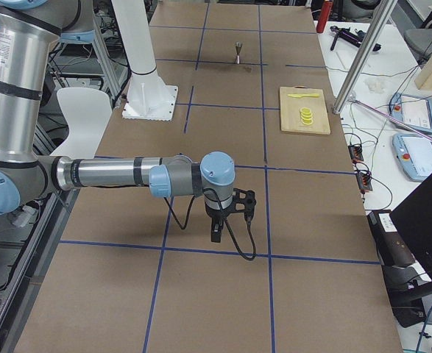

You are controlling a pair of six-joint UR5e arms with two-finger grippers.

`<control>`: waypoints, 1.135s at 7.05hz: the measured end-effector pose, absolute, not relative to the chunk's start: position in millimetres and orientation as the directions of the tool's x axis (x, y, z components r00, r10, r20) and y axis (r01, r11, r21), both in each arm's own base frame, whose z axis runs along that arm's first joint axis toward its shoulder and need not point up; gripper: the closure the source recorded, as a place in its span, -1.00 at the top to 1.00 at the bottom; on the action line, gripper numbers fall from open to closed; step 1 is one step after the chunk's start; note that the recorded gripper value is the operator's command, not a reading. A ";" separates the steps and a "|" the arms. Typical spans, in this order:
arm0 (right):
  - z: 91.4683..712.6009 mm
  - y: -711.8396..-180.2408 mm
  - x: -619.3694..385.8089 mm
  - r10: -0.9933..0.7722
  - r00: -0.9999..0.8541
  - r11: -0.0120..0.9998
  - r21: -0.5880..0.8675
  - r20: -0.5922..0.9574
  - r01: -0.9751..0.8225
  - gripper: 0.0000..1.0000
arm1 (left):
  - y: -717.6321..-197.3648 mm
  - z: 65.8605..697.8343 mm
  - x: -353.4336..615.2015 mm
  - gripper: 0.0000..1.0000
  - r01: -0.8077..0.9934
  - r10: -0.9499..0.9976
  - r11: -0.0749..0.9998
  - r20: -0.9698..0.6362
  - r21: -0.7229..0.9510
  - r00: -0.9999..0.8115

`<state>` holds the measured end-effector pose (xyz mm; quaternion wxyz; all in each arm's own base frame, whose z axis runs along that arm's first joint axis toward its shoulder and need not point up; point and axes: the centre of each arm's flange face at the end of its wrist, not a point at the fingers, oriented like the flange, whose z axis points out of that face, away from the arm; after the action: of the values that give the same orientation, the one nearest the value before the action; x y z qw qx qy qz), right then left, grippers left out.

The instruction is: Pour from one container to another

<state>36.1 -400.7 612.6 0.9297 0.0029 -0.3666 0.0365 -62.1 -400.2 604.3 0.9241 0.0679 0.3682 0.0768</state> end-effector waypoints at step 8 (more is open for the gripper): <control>611.6 -401.9 35.1 0.069 0.723 0.997 -0.024 0.687 -0.072 1.00 | -432.0 607.4 -41.7 1.00 -0.027 0.251 0.959 -0.802 0.282 0.542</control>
<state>35.1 -401.9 611.6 0.9282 0.0020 -0.3700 0.0380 -41.7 -432.0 607.4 0.8701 0.1186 0.4717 0.0798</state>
